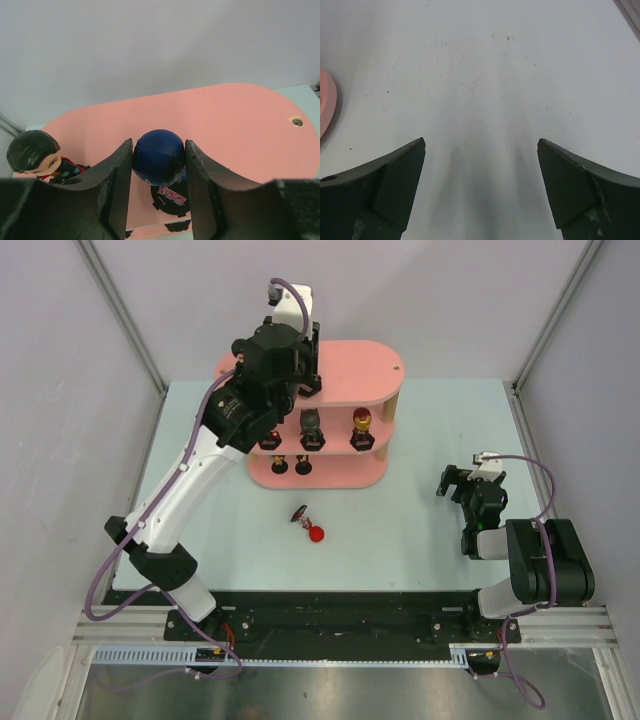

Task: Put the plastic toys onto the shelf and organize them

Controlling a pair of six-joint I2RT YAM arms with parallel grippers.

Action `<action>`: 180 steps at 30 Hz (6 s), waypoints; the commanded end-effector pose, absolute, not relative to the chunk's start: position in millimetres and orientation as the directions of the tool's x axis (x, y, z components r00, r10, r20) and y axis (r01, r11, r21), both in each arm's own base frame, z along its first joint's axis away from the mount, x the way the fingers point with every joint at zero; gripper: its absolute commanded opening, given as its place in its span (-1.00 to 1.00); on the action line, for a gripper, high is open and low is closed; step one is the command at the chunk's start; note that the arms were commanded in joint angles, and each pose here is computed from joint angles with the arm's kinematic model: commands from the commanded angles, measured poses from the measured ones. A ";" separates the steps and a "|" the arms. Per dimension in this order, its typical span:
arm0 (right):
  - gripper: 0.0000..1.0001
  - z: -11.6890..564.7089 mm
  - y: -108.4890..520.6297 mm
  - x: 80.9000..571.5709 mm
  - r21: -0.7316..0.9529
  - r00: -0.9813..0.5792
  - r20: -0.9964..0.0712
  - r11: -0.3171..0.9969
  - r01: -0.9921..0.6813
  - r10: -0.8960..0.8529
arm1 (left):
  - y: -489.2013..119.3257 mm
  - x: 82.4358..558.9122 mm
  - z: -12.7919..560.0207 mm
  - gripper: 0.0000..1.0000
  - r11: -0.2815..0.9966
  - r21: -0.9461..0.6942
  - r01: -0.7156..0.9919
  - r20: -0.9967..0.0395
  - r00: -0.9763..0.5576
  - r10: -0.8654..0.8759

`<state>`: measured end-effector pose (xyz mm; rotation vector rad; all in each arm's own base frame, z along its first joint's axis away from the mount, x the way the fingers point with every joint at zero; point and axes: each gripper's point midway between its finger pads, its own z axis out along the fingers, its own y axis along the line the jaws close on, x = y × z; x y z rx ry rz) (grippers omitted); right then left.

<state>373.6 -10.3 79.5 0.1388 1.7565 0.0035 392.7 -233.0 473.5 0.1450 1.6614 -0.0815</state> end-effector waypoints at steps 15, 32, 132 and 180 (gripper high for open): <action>0.99 93.4 -9.9 382.3 0.065 -0.138 -0.988 0.995 0.080 0.076 | -222.0 382.1 486.0 -0.99 0.989 0.008 0.148 -0.996 -0.090 0.021; 0.99 93.4 -10.1 382.3 0.065 -0.138 -0.988 0.995 0.082 0.076 | -223.7 392.4 478.9 -0.99 0.993 0.015 0.121 -0.994 -0.110 0.029; 0.99 93.4 -10.2 382.3 0.063 -0.138 -0.988 0.995 0.082 0.074 | -196.0 359.5 566.6 0.71 0.979 -0.034 0.200 -0.985 0.158 -0.067; 0.99 194.0 126.7 289.6 0.482 -0.362 -0.825 0.874 -0.054 0.433 | -132.4 244.7 503.8 0.84 0.923 -0.178 0.341 -0.974 0.068 -0.214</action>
